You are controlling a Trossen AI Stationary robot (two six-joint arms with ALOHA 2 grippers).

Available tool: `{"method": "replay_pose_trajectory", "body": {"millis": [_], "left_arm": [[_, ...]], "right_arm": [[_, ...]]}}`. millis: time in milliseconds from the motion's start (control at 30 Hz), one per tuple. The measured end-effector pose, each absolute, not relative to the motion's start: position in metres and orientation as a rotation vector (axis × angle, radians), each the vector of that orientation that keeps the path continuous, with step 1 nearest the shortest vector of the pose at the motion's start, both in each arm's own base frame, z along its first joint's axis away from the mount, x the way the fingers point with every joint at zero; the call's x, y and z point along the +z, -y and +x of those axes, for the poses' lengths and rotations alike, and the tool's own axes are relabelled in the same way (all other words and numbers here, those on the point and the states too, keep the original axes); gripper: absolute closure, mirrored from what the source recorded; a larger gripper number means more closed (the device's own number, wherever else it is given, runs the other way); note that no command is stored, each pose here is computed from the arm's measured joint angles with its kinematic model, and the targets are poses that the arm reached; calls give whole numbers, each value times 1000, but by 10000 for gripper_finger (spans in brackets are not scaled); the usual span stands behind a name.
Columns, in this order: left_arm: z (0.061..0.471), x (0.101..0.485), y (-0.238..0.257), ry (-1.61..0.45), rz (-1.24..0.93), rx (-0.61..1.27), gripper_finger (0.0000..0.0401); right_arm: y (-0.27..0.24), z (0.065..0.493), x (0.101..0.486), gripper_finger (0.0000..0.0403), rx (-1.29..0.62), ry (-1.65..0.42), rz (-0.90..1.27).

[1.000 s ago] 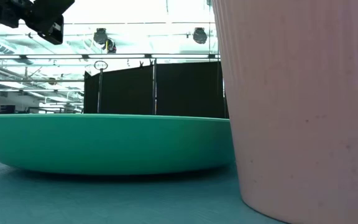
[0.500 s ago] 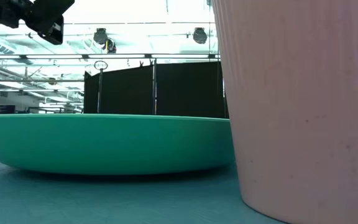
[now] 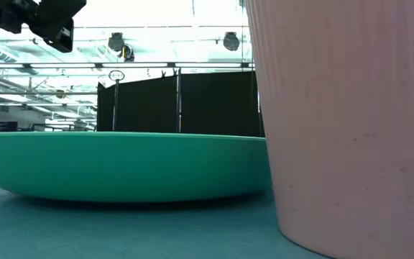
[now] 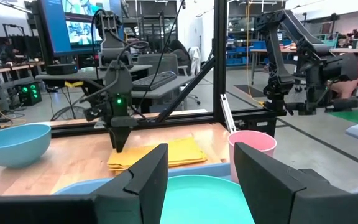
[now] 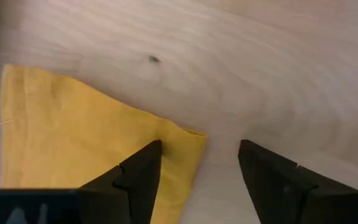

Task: Set up tray
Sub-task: Put the yellow napkin to the left of the blue plate on the blue serving tray

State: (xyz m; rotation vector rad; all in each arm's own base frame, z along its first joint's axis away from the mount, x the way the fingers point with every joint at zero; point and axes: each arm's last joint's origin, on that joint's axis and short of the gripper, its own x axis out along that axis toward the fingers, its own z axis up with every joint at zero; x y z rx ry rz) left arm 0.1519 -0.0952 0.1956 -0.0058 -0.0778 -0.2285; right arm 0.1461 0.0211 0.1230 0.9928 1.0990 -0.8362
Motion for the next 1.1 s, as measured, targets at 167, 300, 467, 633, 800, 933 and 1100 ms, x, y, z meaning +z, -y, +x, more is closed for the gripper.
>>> {"method": "replay_pose_trajectory", "body": {"millis": [167,300,467,633,800,933,1100], "left_arm": [[152,195,95,71,-5,-228,212],[152,195,95,70,-5,-227,212],[152,195,95,69,-5,-227,212],[152,194,95,66,-6,-227,212],[152,194,95,66,-11,-227,212],[152,194,95,64,-13,-227,212],[152,194,95,60,-9,-224,212]], "right_arm": [[-22,147,125,191,-795,-1090,1001],[-22,147,131,196,-742,-1048,1016],[-23,148,137,199,-661,-1009,1038],[-25,157,137,200,-531,-936,1075],[-25,154,128,200,-507,-925,1100],[-25,149,121,200,-518,-945,1098],[-25,149,117,200,-462,-899,1094]]}}
